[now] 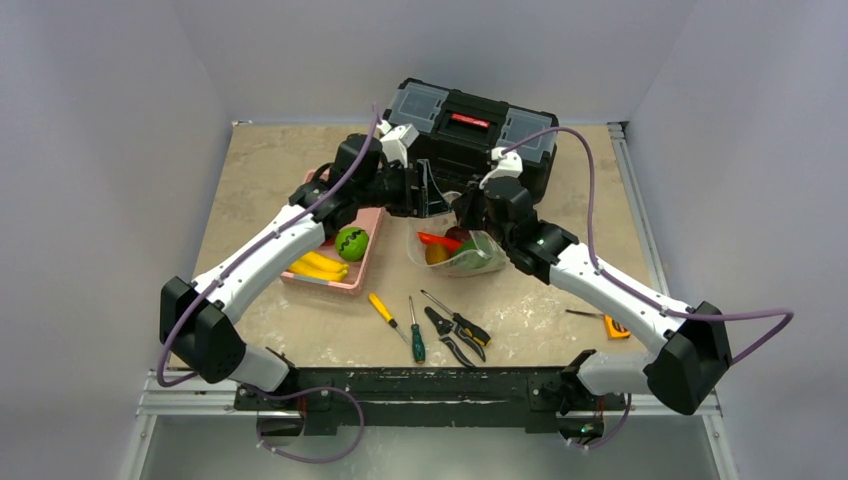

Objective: Place the food in the zip-top bag and seal the zipper

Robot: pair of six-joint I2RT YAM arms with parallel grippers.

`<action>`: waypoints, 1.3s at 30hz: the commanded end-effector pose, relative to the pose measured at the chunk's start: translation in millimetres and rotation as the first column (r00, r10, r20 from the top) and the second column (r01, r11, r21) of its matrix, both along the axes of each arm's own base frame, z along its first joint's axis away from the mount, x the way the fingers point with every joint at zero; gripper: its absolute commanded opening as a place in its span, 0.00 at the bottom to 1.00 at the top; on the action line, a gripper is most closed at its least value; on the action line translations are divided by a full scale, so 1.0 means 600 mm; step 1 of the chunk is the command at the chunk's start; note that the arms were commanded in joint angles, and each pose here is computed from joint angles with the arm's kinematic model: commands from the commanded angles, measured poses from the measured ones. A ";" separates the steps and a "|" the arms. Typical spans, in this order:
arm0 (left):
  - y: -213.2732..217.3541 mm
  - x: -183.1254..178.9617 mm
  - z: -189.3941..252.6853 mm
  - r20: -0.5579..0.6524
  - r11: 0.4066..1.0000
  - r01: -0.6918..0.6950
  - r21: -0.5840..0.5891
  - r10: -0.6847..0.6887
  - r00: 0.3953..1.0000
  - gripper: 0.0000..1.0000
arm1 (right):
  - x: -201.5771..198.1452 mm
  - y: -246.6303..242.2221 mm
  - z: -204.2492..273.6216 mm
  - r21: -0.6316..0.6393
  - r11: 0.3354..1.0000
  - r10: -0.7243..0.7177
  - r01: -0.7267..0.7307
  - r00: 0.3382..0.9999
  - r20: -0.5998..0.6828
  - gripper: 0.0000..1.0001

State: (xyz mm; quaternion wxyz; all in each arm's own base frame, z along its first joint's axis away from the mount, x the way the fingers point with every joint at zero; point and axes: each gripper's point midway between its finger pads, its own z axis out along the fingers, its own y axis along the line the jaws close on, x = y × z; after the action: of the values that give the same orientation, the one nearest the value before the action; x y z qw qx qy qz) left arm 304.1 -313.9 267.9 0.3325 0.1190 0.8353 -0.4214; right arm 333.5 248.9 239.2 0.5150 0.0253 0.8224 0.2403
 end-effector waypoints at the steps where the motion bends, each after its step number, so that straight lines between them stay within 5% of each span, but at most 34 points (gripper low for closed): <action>1: 0.017 0.005 0.054 0.128 1.000 -0.019 0.003 0.019 0.992 0.70 | 0.006 -0.007 0.050 0.056 0.998 -0.028 0.024 0.997 0.067 0.00; 11: 0.069 0.038 0.065 0.163 0.990 -0.135 0.035 0.127 0.978 0.70 | 0.000 -0.006 0.048 0.060 0.998 -0.014 0.011 0.998 0.061 0.00; 16: 0.133 0.080 0.053 0.097 0.955 -0.296 0.005 0.295 0.951 0.66 | -0.003 -0.009 0.051 0.065 0.998 -0.016 0.012 0.998 0.064 0.00; 23: 0.269 0.127 -0.047 -0.141 0.739 -0.652 0.169 0.673 0.726 0.73 | -0.005 -0.015 0.054 0.063 0.998 -0.026 0.021 0.997 0.069 0.00; 30: 0.314 0.152 -0.116 -0.337 0.690 -0.690 0.217 0.717 0.610 0.77 | -0.005 -0.011 0.047 0.067 0.998 -0.021 0.017 0.998 0.059 0.00; 35: 0.360 0.157 -0.087 -0.192 0.648 -0.705 0.287 0.760 0.620 0.86 | -0.006 0.004 0.055 0.085 0.996 0.016 -0.021 0.998 0.059 0.00; 39: 0.434 0.133 -0.031 0.031 0.505 -0.807 0.305 0.842 0.538 1.00 | -0.009 0.012 0.061 0.103 0.994 0.042 -0.049 0.997 0.065 0.00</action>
State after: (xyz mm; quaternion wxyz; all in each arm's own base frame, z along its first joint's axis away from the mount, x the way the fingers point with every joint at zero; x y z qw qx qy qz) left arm 391.3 -94.7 185.1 0.3047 -0.2815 0.8950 -0.1638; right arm 326.9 248.8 246.8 0.5150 0.0215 0.8183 0.2543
